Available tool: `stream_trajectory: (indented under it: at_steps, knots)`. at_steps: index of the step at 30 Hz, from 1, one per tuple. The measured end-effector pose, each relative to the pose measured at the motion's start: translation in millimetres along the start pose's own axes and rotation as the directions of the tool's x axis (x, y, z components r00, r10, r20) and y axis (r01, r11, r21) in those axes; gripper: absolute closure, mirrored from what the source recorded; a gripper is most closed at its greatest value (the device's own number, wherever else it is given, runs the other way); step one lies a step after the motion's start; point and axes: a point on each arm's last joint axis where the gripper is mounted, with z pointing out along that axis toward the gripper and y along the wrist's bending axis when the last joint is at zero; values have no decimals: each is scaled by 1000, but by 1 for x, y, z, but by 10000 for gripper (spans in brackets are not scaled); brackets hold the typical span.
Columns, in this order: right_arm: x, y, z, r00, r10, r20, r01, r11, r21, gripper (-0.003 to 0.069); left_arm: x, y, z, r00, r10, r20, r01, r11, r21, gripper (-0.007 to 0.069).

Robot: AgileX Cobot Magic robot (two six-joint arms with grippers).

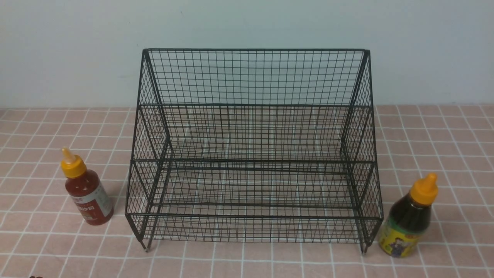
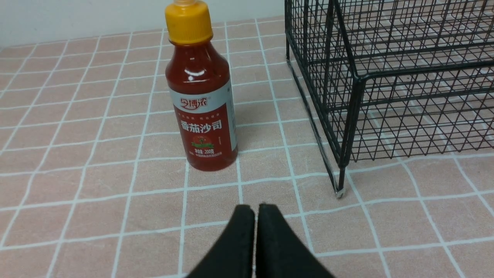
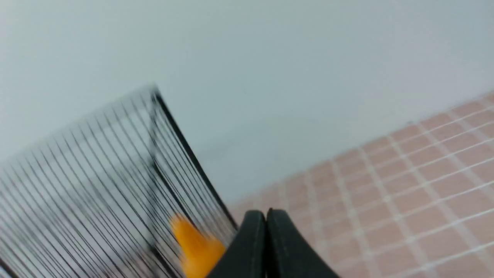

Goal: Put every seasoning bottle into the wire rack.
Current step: Use the right arm to grab the condiment bottle closest to it

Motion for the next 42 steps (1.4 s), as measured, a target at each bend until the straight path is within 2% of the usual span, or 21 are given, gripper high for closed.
stream_trajectory:
  at_steps: [1,4,10,12,14,17,20,22,24,26,27,28,30,33,39,42]
  knots:
    - [-3,0,0,995,94,30,-93,996,-5,671,0,0,0,1000,0,0,0,1000,0,632]
    - [-5,0,0,974,220,56,-220,975,-12,671,0,0,0,1000,0,0,0,1000,0,632]
    - [-11,-1,-1,921,375,106,-374,927,-27,671,0,0,0,1000,0,0,0,1000,0,632]
    - [-20,9,-2,935,342,95,-338,939,-58,671,0,0,0,1000,0,0,0,1000,0,632]
    - [-39,28,-6,957,276,93,-265,957,-115,671,0,0,0,1000,0,0,0,1000,0,632]
    - [-63,55,-6,988,147,44,-139,978,-153,671,0,0,0,1000,0,0,0,1000,0,632]
    - [-79,77,5,997,7,-76,-19,988,-155,671,0,0,0,1000,0,0,0,1000,0,632]
    - [-86,92,19,974,-85,-210,53,987,-155,671,0,0,0,1000,0,0,0,1000,0,632]
    - [-92,103,38,907,-185,-378,137,979,-150,671,0,0,0,1000,0,0,0,1000,0,632]
    - [-92,106,62,783,-270,-561,236,962,-134,671,0,0,0,1000,0,0,0,1000,0,632]
    - [-95,107,70,747,-300,-593,277,952,-132,671,0,0,0,1000,0,0,0,1000,0,632]
    - [-94,105,81,684,-313,-659,314,942,-121,671,0,0,0,1000,0,0,0,1000,0,632]
    - [-97,102,98,609,-333,-720,383,918,-100,671,0,0,0,1000,0,0,0,1000,0,632]
    - [-99,96,133,475,-301,-827,459,886,-59,669,0,0,0,1000,0,0,0,1000,0,632]
    - [-86,106,164,359,-291,-887,461,881,-103,643,0,0,0,1000,0,0,0,1000,0,632]
    - [-73,110,170,315,-295,-902,472,873,-121,586,0,0,0,1000,0,0,0,1000,0,632]
